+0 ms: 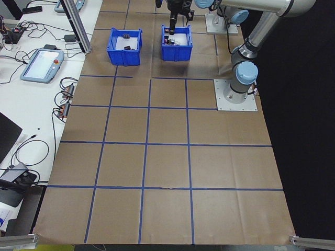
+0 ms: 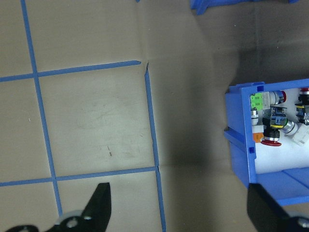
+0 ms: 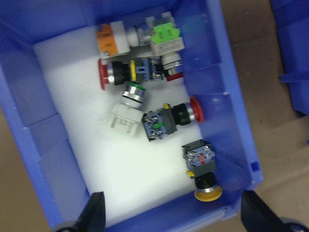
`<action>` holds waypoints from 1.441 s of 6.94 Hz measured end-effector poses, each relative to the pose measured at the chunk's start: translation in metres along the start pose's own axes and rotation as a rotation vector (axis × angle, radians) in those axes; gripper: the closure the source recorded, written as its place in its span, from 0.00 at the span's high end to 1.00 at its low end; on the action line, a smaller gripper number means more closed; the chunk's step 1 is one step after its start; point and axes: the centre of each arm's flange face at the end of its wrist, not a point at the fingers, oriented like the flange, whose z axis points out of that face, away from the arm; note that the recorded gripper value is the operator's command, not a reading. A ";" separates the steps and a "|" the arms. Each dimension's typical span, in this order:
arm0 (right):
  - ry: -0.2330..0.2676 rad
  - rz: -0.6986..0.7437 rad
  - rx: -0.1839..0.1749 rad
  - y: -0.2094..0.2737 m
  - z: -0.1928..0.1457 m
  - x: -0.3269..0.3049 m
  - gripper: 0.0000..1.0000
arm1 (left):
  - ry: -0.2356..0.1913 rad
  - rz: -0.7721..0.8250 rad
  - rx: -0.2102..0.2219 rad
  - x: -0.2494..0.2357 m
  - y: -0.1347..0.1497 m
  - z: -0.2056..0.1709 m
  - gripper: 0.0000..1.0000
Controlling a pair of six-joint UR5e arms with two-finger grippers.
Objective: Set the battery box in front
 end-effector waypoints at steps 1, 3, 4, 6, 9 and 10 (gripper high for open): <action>0.005 0.109 0.011 0.011 -0.009 0.028 1.00 | 0.000 0.000 -0.001 0.000 0.000 0.000 0.99; -0.068 0.474 0.024 0.041 -0.031 0.082 1.00 | 0.000 0.000 -0.002 0.000 0.000 0.000 0.99; -0.100 0.672 0.005 0.062 -0.043 0.108 1.00 | 0.000 0.000 -0.002 0.000 0.000 0.000 0.99; -0.073 0.999 -0.037 0.093 -0.063 0.144 1.00 | 0.000 0.000 -0.002 0.000 0.000 0.000 0.99; -0.039 1.304 -0.131 0.096 -0.079 0.178 1.00 | 0.000 0.000 -0.001 0.000 0.000 0.000 0.99; -0.051 1.343 -0.153 0.090 -0.083 0.191 1.00 | 0.000 0.000 -0.001 0.000 0.000 0.000 0.99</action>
